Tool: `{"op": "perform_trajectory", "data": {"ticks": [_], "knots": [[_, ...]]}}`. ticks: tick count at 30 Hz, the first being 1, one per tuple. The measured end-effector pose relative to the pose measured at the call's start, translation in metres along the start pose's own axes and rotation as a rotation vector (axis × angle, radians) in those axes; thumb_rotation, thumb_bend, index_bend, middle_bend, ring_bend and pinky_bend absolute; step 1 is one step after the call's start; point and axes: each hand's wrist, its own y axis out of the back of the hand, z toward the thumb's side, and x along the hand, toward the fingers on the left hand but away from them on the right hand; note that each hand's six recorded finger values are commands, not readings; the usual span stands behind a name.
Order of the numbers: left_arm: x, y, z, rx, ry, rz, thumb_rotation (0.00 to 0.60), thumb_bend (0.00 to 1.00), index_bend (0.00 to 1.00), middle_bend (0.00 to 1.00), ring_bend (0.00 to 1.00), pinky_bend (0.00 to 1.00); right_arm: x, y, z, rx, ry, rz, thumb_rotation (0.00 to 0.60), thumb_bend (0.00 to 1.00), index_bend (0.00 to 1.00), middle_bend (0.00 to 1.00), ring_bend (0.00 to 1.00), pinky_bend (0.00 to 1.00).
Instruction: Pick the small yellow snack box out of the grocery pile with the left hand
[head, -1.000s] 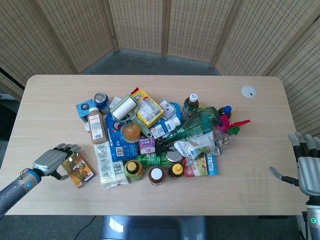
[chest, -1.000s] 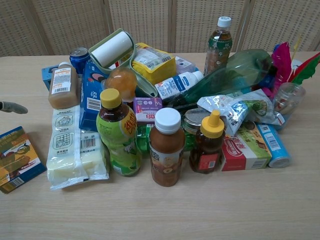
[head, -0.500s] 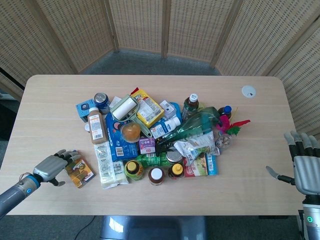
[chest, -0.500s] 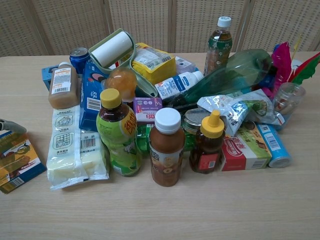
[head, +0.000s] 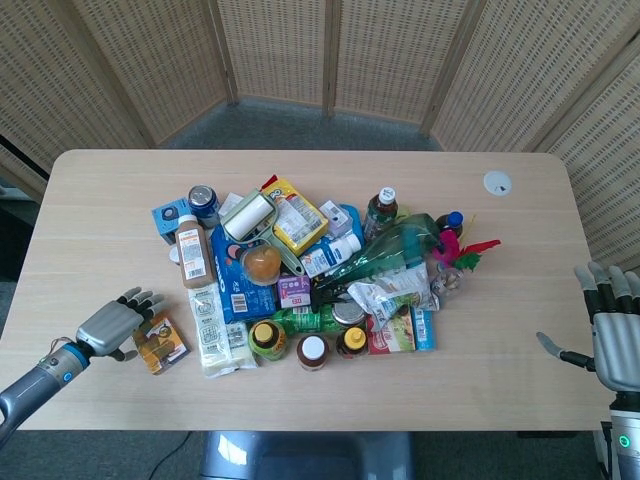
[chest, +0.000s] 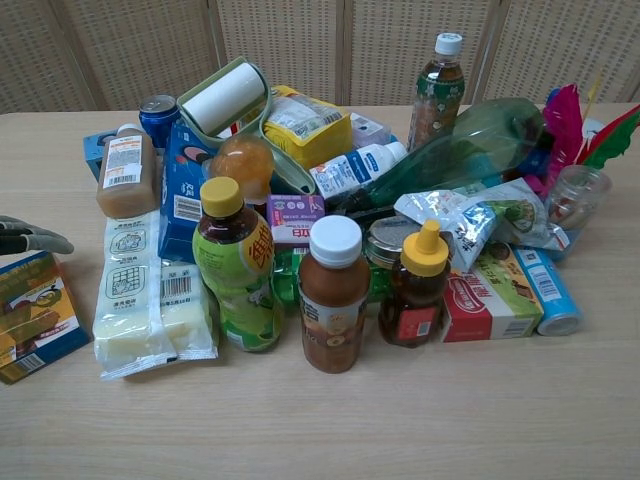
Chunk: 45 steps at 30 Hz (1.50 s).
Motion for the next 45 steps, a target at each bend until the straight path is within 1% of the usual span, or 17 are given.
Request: {"op": "perform_trajectory", "data": {"ticks": [6, 16, 17, 18, 19, 20, 21, 22, 23, 24, 25, 26, 28, 31, 37, 40, 45], "knots": [[0.008, -0.006, 0.004, 0.022, -0.024, -0.013, 0.600, 0.28, 0.00, 0.00, 0.00, 0.00, 0.001, 0.001, -0.001, 0.000, -0.002, -0.005, 0.345, 0.18, 0.04, 0.04, 0.00, 0.00], [0.018, -0.012, 0.005, 0.015, -0.022, -0.035, 0.600, 0.28, 0.00, 0.00, 0.00, 0.00, 0.002, 0.001, -0.004, -0.005, -0.007, -0.007, 0.343, 0.18, 0.04, 0.04, 0.00, 0.00], [0.018, -0.011, 0.005, 0.014, -0.023, -0.030, 0.600, 0.28, 0.01, 0.00, 0.00, 0.00, 0.002, 0.001, -0.005, -0.006, -0.008, -0.008, 0.344, 0.18, 0.04, 0.04, 0.00, 0.00], [0.018, -0.011, 0.005, 0.011, -0.023, -0.026, 0.600, 0.28, 0.05, 0.02, 0.02, 0.00, 0.002, 0.001, -0.005, -0.006, -0.009, -0.009, 0.346, 0.18, 0.04, 0.04, 0.00, 0.00], [0.018, -0.011, 0.005, 0.006, -0.022, -0.022, 0.600, 0.28, 0.10, 0.06, 0.07, 0.00, 0.002, 0.001, -0.005, -0.006, -0.009, -0.011, 0.348, 0.18, 0.04, 0.04, 0.00, 0.00], [0.017, -0.010, 0.005, -0.004, -0.022, -0.015, 0.600, 0.28, 0.18, 0.13, 0.15, 0.00, 0.002, 0.002, -0.006, -0.006, -0.008, -0.013, 0.348, 0.18, 0.04, 0.04, 0.00, 0.00], [0.017, -0.009, 0.005, -0.014, -0.021, -0.010, 0.600, 0.28, 0.27, 0.23, 0.24, 0.04, 0.002, 0.002, -0.006, -0.007, -0.008, -0.014, 0.348, 0.18, 0.04, 0.04, 0.00, 0.00], [0.016, -0.008, 0.005, -0.024, -0.020, -0.002, 0.600, 0.28, 0.35, 0.29, 0.31, 0.09, 0.002, 0.002, -0.006, -0.008, -0.009, -0.015, 0.345, 0.18, 0.04, 0.04, 0.00, 0.00], [0.015, -0.007, 0.004, -0.038, -0.019, 0.010, 0.600, 0.28, 0.42, 0.37, 0.38, 0.19, 0.002, 0.002, -0.006, -0.009, -0.009, -0.015, 0.345, 0.18, 0.04, 0.04, 0.00, 0.00], [0.014, -0.006, 0.003, -0.050, -0.017, 0.021, 0.600, 0.28, 0.46, 0.41, 0.43, 0.26, 0.002, 0.001, -0.006, -0.010, -0.009, -0.013, 0.345, 0.18, 0.04, 0.04, 0.00, 0.00], [0.012, -0.005, 0.002, -0.063, -0.014, 0.030, 0.600, 0.28, 0.52, 0.48, 0.51, 0.36, 0.002, 0.001, -0.006, -0.011, -0.009, -0.012, 0.342, 0.18, 0.04, 0.04, 0.00, 0.00], [0.010, -0.004, 0.001, -0.080, -0.009, 0.041, 0.600, 0.28, 0.56, 0.53, 0.57, 0.43, 0.002, 0.000, -0.006, -0.014, -0.009, -0.011, 0.342, 0.18, 0.04, 0.04, 0.00, 0.00], [0.007, -0.004, -0.003, -0.103, 0.000, 0.048, 0.600, 0.28, 0.60, 0.57, 0.60, 0.47, 0.002, -0.001, -0.005, -0.016, -0.007, -0.010, 0.345, 0.18, 0.04, 0.04, 0.00, 0.00], [0.002, -0.002, -0.007, -0.144, 0.015, 0.062, 0.600, 0.28, 0.61, 0.58, 0.60, 0.48, 0.001, -0.001, -0.004, -0.018, -0.003, -0.012, 0.346, 0.18, 0.04, 0.03, 0.00, 0.00], [-0.016, 0.015, -0.017, -0.240, 0.036, 0.134, 0.600, 0.28, 0.57, 0.55, 0.60, 0.48, 0.000, -0.002, -0.003, -0.022, 0.003, -0.010, 0.345, 0.18, 0.04, 0.04, 0.00, 0.00], [-0.030, 0.031, -0.022, -0.275, 0.039, 0.187, 0.600, 0.28, 0.56, 0.55, 0.60, 0.47, -0.001, -0.005, -0.001, -0.026, 0.009, -0.003, 0.345, 0.18, 0.04, 0.04, 0.00, 0.00], [-0.056, 0.070, -0.030, -0.320, 0.040, 0.309, 0.600, 0.28, 0.55, 0.54, 0.59, 0.46, -0.003, -0.008, 0.006, -0.039, 0.033, 0.000, 0.345, 0.18, 0.04, 0.04, 0.00, 0.00]]}}
